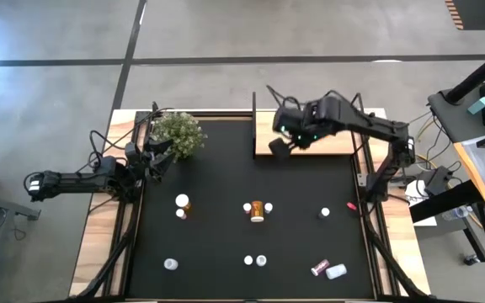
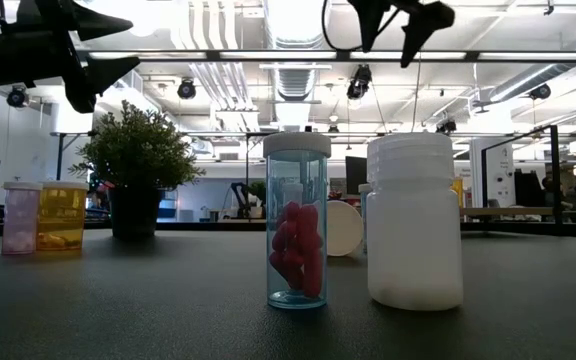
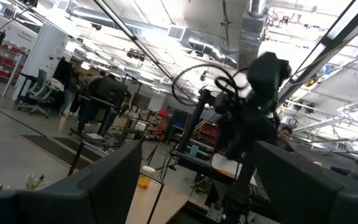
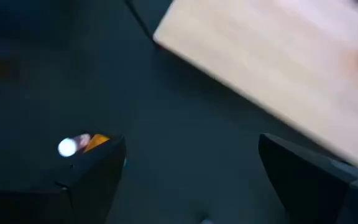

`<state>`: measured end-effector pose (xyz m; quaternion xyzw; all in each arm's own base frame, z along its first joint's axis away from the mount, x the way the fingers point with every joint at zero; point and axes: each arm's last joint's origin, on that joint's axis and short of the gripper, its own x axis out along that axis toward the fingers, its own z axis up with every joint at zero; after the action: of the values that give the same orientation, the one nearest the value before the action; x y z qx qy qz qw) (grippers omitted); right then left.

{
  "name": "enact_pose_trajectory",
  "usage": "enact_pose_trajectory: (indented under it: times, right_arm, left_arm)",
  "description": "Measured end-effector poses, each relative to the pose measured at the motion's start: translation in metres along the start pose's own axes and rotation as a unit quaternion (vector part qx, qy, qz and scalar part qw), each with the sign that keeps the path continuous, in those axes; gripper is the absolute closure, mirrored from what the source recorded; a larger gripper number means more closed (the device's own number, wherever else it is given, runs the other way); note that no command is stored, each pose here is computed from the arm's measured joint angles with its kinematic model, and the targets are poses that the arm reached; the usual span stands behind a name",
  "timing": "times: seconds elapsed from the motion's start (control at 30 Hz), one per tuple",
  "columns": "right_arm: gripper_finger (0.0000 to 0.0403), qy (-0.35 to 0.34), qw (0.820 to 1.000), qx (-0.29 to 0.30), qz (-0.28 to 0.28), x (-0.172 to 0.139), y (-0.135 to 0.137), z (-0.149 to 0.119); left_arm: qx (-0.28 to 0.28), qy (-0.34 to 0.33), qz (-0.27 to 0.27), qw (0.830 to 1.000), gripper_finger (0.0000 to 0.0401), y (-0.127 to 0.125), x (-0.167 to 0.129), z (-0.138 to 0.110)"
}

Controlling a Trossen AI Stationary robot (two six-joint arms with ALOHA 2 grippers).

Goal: Pick and place medicine bottles onto shelf by color
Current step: Put the top right blue pill bottle on the shelf

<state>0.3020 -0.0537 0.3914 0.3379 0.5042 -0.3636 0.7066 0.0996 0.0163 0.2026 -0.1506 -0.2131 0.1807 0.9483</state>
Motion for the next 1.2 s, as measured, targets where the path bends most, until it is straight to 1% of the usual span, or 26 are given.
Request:
enact_pose_trajectory:
  times: [0.1, 0.23, 0.33, 0.47, 0.6, 0.67, 0.77, 0.9, 0.97, 1.03, 1.2]
  right_arm:
    - [0.0046, 0.019, 0.998, 0.058, -0.014, 0.01, 0.009, -0.015]
    - [0.0046, 0.037, 0.988, 0.147, -0.032, 0.019, 0.018, -0.037]
    - [0.0046, 0.045, 0.982, 0.178, -0.046, 0.024, 0.021, -0.051]
    - [0.0046, 0.052, 0.981, 0.177, -0.056, 0.025, 0.017, -0.067]
    - [0.0046, 0.079, 0.981, 0.166, -0.057, 0.024, 0.007, -0.083]
    - [0.0046, 0.096, 0.978, 0.172, -0.062, 0.026, 0.003, -0.093]
    - [0.0046, 0.134, 0.969, 0.192, -0.076, 0.032, -0.002, -0.109]
    - [0.0046, 0.195, 0.945, 0.237, -0.111, 0.043, -0.005, -0.132]
    - [0.0046, 0.214, 0.936, 0.249, -0.127, 0.047, -0.006, -0.142]
    - [0.0046, 0.22, 0.934, 0.248, -0.136, 0.049, -0.007, -0.149]
    - [0.0046, 0.22, 0.937, 0.226, -0.152, 0.053, -0.007, -0.164]
  left_arm:
    - [0.0, 0.0, 0.0, 1.0, 0.0106, 0.0, 0.0, 0.0]
    - [0.0, 0.0, 0.0, 1.0, 0.0106, 0.0, 0.0, 0.0]
    - [0.0, 0.0, 0.0, 1.0, 0.0106, 0.0, 0.0, 0.0]
    - [0.0, 0.0, 0.0, 1.0, 0.0106, 0.0, 0.0, 0.0]
    - [0.0, 0.0, 0.0, 1.0, 0.0106, 0.0, 0.0, 0.0]
    - [0.0, 0.0, 0.0, 1.0, 0.0106, 0.0, 0.0, 0.0]
    - [0.0, 0.0, 0.0, 1.0, 0.0106, 0.0, 0.0, 0.0]
    - [0.0, 0.0, 0.0, 1.0, 0.0106, 0.0, 0.0, 0.0]
    - [0.0, 0.0, 0.0, 1.0, 0.0106, 0.0, 0.0, 0.0]
    - [0.0, 0.0, 0.0, 1.0, 0.0106, 0.0, 0.0, 0.0]
    - [0.0, 0.0, 0.0, 1.0, 0.0106, 0.0, 0.0, 0.0]
